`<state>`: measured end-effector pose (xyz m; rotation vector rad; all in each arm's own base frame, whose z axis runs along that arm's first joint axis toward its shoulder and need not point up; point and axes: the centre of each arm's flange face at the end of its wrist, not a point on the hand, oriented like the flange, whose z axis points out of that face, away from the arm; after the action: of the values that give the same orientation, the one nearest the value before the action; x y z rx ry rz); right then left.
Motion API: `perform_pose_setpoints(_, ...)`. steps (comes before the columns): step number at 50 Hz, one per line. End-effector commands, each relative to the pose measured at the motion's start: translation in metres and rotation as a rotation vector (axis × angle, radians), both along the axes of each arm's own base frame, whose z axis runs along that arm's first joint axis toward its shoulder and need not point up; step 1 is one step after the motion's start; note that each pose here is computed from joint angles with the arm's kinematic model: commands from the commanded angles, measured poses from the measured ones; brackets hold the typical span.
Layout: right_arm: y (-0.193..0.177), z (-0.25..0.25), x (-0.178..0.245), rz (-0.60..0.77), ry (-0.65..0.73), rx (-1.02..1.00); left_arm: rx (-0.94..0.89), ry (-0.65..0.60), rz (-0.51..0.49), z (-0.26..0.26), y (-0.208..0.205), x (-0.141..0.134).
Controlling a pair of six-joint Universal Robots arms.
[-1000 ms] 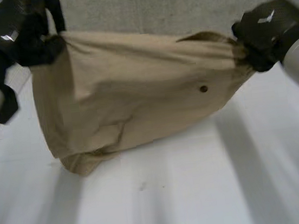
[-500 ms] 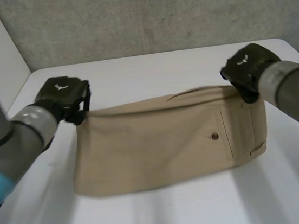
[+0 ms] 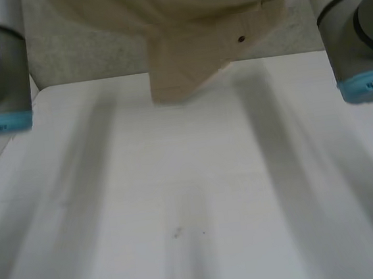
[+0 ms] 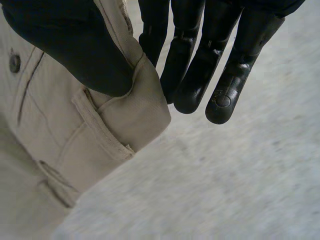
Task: Fold the shorts.
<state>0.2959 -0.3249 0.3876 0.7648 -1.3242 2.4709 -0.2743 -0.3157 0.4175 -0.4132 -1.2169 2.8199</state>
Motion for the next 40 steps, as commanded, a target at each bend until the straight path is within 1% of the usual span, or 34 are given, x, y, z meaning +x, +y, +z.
perform_pose_setpoints(1, 0.004, -0.054, -0.005, 0.016, 0.06, 0.196, 0.236, -0.081, -0.021, -0.071, 0.037, 0.015)
perform_pose_setpoints(3, 0.005, -0.061, -0.005, 0.02, 0.071, 0.216, 0.29, -0.094, -0.028, -0.089, 0.045, 0.018)
perform_pose_setpoints(4, 0.009, -0.083, -0.006, 0.03, 0.101, 0.278, 0.32, -0.103, -0.031, -0.098, 0.049, 0.02)
perform_pose_setpoints(6, 0.012, -0.091, -0.006, 0.035, 0.112, 0.297, 0.415, -0.133, -0.035, -0.127, 0.064, 0.026)
perform_pose_setpoints(7, 0.012, -0.091, -0.006, 0.036, 0.112, 0.297, 0.415, -0.134, -0.035, -0.127, 0.064, 0.026)
perform_pose_setpoints(8, 0.02, -0.118, -0.008, 0.044, 0.153, 0.378, 0.448, -0.148, -0.036, -0.136, 0.07, 0.028)
perform_pose_setpoints(9, 0.023, -0.125, -0.009, 0.046, 0.163, 0.401, 0.562, -0.196, -0.038, -0.164, 0.089, 0.035)
perform_pose_setpoints(11, 0.028, -0.138, -0.012, 0.042, 0.188, 0.45, 0.646, -0.238, -0.049, -0.184, 0.105, 0.037)
perform_pose_setpoints(12, 0.035, -0.152, -0.016, 0.042, 0.216, 0.514, 0.685, -0.259, -0.058, -0.192, 0.113, 0.038)
perform_pose_setpoints(13, 0.038, -0.157, -0.018, 0.041, 0.228, 0.546, 0.764, -0.3, -0.078, -0.208, 0.13, 0.038)
perform_pose_setpoints(14, 0.043, -0.163, -0.02, 0.041, 0.243, 0.582, 0.803, -0.32, -0.087, -0.215, 0.137, 0.039)
perform_pose_setpoints(15, 0.048, -0.17, -0.022, 0.042, 0.26, 0.619, 0.803, -0.321, -0.087, -0.215, 0.137, 0.039)
perform_pose_setpoints(16, 0.056, -0.18, -0.026, 0.039, 0.289, 0.691, 0.899, -0.373, -0.099, -0.231, 0.154, 0.043)
perform_pose_setpoints(17, 0.06, -0.185, -0.029, 0.036, 0.304, 0.727, 0.927, -0.389, -0.103, -0.236, 0.159, 0.044)
perform_pose_setpoints(20, 0.078, -0.201, -0.037, 0.032, 0.361, 0.85, 0.988, -0.417, -0.101, -0.242, 0.167, 0.049)
perform_pose_setpoints(22, 0.085, -0.205, -0.041, 0.032, 0.379, 0.891, 1.013, -0.427, -0.098, -0.242, 0.171, 0.051)
perform_pose_setpoints(32, 0.119, -0.188, -0.057, 0.029, 0.457, 0.927, 1.033, -0.454, -0.095, -0.216, 0.187, 0.06)
perform_pose_setpoints(35, 0.138, -0.177, -0.067, 0.045, 0.528, 0.956, 1.039, -0.46, -0.099, -0.209, 0.192, 0.062)
perform_pose_setpoints(36, 0.143, -0.175, -0.069, 0.052, 0.549, 0.964, 1.062, -0.485, -0.12, -0.195, 0.205, 0.065)
perform_pose_setpoints(40, 0.176, -0.165, -0.082, 0.09, 0.659, 1.024, 1.102, -0.528, -0.189, -0.179, 0.225, 0.067)
